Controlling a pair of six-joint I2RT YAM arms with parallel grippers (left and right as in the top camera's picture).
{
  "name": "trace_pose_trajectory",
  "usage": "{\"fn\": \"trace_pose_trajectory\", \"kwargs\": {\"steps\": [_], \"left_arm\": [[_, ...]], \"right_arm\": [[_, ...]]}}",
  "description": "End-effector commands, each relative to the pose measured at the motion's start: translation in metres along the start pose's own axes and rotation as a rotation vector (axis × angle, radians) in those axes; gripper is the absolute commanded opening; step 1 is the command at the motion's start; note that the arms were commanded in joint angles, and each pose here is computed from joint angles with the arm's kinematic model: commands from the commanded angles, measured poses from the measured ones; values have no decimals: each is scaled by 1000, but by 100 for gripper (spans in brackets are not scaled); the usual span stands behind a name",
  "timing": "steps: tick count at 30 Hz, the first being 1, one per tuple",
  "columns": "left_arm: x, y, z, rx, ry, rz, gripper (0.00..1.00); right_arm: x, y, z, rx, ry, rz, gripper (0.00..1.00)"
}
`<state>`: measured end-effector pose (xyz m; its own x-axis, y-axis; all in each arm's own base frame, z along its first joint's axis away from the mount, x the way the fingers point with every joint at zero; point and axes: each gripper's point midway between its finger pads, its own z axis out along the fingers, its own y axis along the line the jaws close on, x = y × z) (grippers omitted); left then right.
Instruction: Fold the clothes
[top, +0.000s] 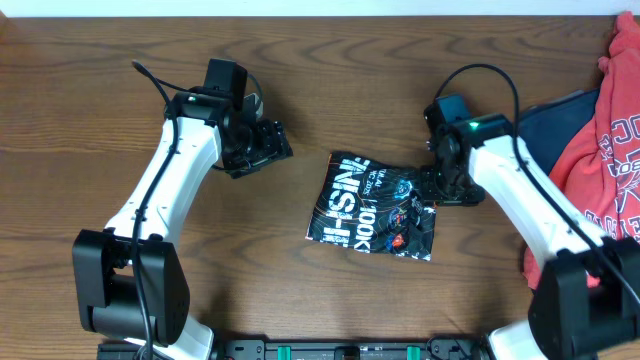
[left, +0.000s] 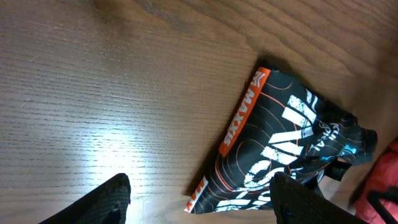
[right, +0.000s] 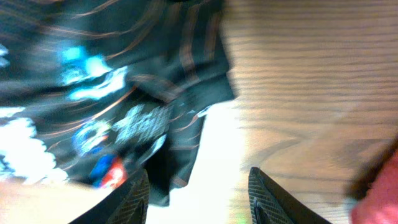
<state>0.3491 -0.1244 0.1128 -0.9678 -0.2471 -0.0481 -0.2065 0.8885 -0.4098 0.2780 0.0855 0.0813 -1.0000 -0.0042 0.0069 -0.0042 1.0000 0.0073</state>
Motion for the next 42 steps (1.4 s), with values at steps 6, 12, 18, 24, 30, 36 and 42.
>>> {"fn": "trace_pose_trajectory", "kwargs": {"steps": [6, 12, 18, 24, 30, 36, 42], "left_arm": [[-5, -2, -8, -1, -28, 23, 74], [-5, -2, -8, -1, -28, 23, 74], [-5, -2, -8, -1, -28, 23, 74], [-5, -2, -8, -1, -28, 23, 74], [-5, -7, -7, 10, -33, 36, 75], [-15, -53, -3, 118, -114, 305, 75], [-28, -89, 3, 181, -213, 442, 79]], "right_arm": [[29, 32, 31, -84, 77, -80, 45], [45, 29, 64, -73, 86, -20, 24], [59, -29, 67, 229, 76, 259, 1], [57, -33, 66, 255, 60, 277, 12], [56, -29, 59, 232, 72, 285, 14], [22, -28, 8, 149, -55, 316, 13], [6, -13, -21, 18, -118, 178, 20]]}}
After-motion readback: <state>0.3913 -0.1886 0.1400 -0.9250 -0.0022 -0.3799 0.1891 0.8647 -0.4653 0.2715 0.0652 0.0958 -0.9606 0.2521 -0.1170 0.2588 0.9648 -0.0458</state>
